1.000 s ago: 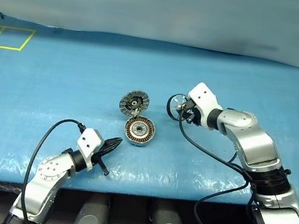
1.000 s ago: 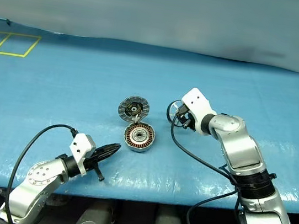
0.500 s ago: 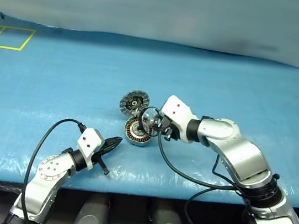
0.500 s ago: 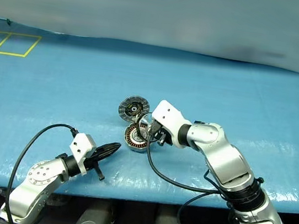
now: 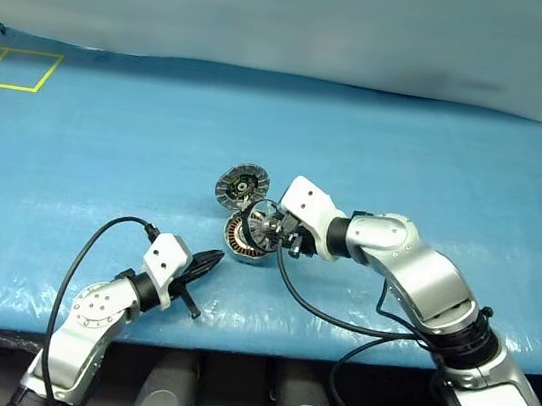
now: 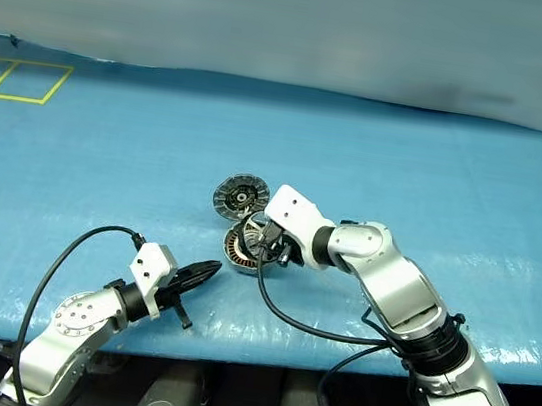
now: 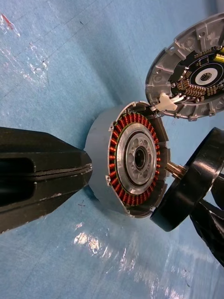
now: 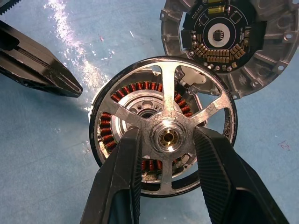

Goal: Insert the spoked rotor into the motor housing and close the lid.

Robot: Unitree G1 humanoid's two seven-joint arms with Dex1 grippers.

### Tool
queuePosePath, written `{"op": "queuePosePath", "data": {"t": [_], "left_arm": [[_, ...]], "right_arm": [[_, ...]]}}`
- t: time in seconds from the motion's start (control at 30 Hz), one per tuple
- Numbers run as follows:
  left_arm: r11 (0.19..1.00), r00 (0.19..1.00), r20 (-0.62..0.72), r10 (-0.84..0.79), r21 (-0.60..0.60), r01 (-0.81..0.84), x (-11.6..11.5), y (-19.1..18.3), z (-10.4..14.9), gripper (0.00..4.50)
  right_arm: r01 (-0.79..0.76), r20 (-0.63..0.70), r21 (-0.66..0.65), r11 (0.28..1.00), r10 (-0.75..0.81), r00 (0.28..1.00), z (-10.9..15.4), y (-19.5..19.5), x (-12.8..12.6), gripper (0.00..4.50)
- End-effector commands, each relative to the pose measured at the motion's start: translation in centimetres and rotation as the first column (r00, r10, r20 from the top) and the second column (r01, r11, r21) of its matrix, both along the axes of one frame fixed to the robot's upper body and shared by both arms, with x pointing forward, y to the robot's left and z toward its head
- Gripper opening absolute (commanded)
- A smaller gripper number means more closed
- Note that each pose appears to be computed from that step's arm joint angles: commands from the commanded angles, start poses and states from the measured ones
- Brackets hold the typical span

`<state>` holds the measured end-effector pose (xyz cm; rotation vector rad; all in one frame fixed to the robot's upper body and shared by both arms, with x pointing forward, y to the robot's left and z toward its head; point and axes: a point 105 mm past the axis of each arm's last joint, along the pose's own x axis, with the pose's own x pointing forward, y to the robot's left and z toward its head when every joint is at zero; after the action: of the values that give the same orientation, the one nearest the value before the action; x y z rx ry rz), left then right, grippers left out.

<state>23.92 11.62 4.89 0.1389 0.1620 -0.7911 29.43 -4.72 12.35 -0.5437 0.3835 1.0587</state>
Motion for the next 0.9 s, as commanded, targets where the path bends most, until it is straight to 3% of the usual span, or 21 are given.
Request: {"op": "queuePosePath", "data": {"t": [0.03, 0.4, 0.9], "left_arm": [[1.000, 0.999, 0.037, -0.015, -0.002, 0.015, 0.1, -0.3, 1.0, 0.00], [1.000, 0.999, 0.036, -0.022, -0.007, 0.022, 0.0, -0.5, 1.1, 0.00], [1.000, 0.999, 0.028, -0.022, -0.013, 0.022, -0.2, -0.6, 1.0, 0.00]], "right_arm": [[-0.041, 0.057, 0.023, 0.999, 0.039, 0.998, 1.2, 0.9, 0.2, 1.34], [-0.068, 0.119, 0.031, 0.997, 0.064, 0.991, 3.1, 1.4, 0.0, 1.34], [-0.042, 0.115, -0.006, 0.999, 0.042, 0.992, 2.6, 0.6, 0.4, 1.34]]}}
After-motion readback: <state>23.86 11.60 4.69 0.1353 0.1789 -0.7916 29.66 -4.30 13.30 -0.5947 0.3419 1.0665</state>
